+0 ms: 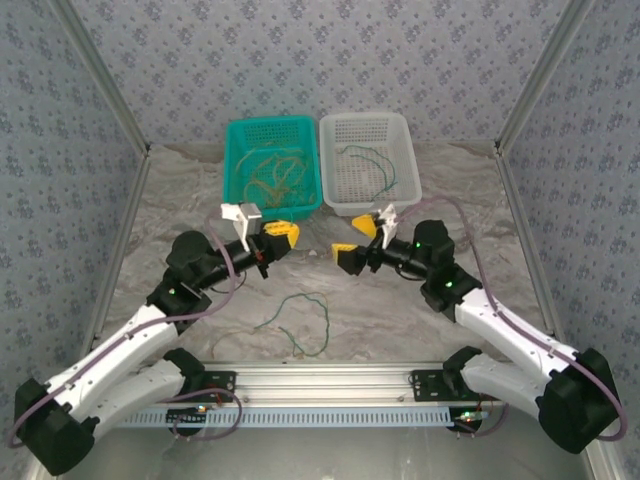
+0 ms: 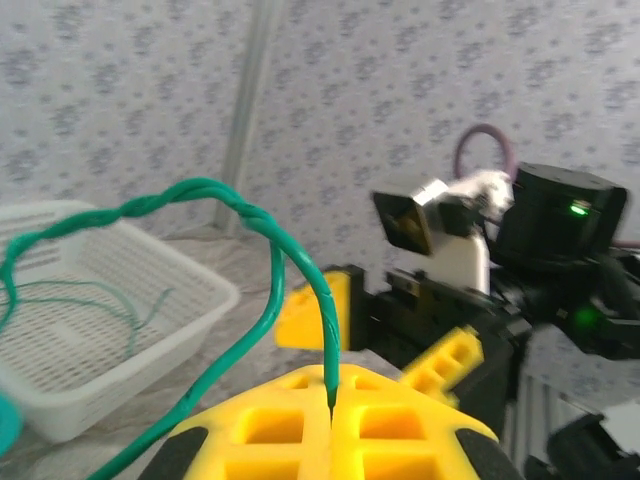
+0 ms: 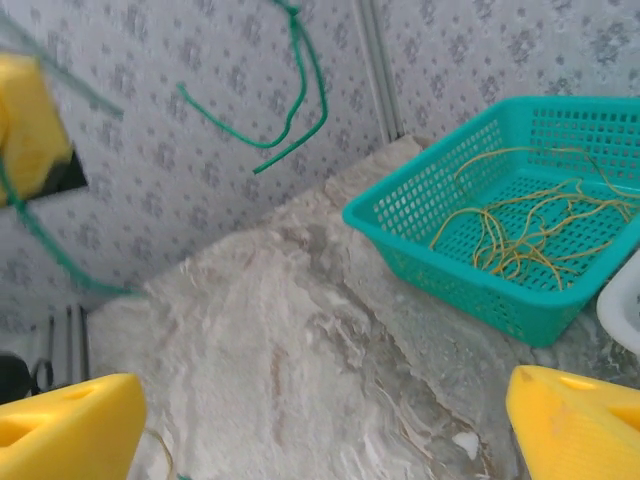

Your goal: Untangle the cables

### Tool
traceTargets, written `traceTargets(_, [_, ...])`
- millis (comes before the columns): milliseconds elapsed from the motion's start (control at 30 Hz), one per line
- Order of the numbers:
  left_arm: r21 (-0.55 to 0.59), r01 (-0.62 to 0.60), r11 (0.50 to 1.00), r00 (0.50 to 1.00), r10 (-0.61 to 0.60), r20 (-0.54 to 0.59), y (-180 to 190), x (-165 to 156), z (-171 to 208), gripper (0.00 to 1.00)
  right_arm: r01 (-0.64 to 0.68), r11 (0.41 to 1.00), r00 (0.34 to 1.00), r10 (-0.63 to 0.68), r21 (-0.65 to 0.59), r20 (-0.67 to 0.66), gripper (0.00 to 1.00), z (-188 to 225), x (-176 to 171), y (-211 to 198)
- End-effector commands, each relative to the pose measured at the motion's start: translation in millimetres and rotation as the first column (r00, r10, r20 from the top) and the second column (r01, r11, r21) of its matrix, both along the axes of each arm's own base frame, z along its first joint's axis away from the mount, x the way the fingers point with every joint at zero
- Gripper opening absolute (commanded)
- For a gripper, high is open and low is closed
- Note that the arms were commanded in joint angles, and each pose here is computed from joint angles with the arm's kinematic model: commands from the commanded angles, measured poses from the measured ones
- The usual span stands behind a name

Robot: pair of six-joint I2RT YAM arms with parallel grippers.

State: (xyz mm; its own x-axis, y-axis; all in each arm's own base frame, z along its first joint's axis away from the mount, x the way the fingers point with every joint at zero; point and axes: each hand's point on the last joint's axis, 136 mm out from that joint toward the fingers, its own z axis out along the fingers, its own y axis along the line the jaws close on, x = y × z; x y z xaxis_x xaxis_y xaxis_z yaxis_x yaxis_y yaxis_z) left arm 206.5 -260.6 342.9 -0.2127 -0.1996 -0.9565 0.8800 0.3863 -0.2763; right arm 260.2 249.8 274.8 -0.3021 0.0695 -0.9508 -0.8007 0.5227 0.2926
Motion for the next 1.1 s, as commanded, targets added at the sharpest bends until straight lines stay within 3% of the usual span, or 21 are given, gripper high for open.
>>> traceTargets(0, [0.011, 0.093, 0.996, 0.988, -0.093, 0.124, -11, -22, 7, 0.00, 0.110, 0.983, 0.975, -0.078, 0.145, -0.208, 0.99, 21, 29, -25])
traceTargets(100, [0.072, 0.029, 0.997, 0.981, -0.042, 0.189, -14, -24, -6, 0.00, 0.238, 0.951, 0.856, -0.109, 0.199, -0.506, 0.97, 14, 62, -45])
traceTargets(167, [0.096, 0.001, 0.995, 0.979, -0.021, 0.204, -15, -21, -12, 0.00, 0.229, 0.950, 0.784, -0.051, 0.212, -0.619, 0.96, 9, 69, -36])
traceTargets(233, [0.118, 0.009, 0.993, 0.975, -0.035, 0.221, -19, -21, -18, 0.00, 0.167, 0.946, 0.762, 0.055, 0.277, -0.645, 0.96, 17, 65, -16])
traceTargets(367, [0.135, -0.004, 0.991, 0.973, -0.028, 0.229, -24, -17, -28, 0.00, 0.219, 0.937, 0.690, 0.048, 0.271, -0.722, 0.98, 10, 71, -3])
traceTargets(533, [0.171, 0.005, 0.985, 0.976, -0.041, 0.212, -33, -12, -41, 0.00, 0.150, 0.926, 0.653, 0.170, 0.346, -0.738, 0.98, 18, 66, 31])
traceTargets(700, [0.191, 0.007, 0.981, 0.976, -0.049, 0.214, -37, -11, -45, 0.00, 0.130, 0.933, 0.624, 0.187, 0.337, -0.759, 0.96, 14, 62, 51])
traceTargets(767, [0.199, 0.002, 0.980, 0.976, -0.045, 0.212, -37, -10, -48, 0.00, 0.110, 0.928, 0.624, 0.214, 0.355, -0.752, 0.87, 18, 61, 57])
traceTargets(833, [0.202, -0.014, 0.979, 0.978, -0.029, 0.208, -37, -6, -51, 0.00, 0.086, 0.919, 0.621, 0.252, 0.384, -0.743, 0.71, 26, 58, 63])
traceTargets(967, [0.207, -0.025, 0.978, 0.981, -0.016, 0.191, -36, -4, -60, 0.00, 0.073, 0.931, 0.648, 0.228, 0.357, -0.727, 0.29, 31, 56, 63])
traceTargets(1067, [0.220, -0.037, 0.975, 0.984, -0.002, 0.175, -34, -2, -68, 0.00, 0.094, 0.939, 0.682, 0.180, 0.330, -0.709, 0.05, 33, 59, 55])
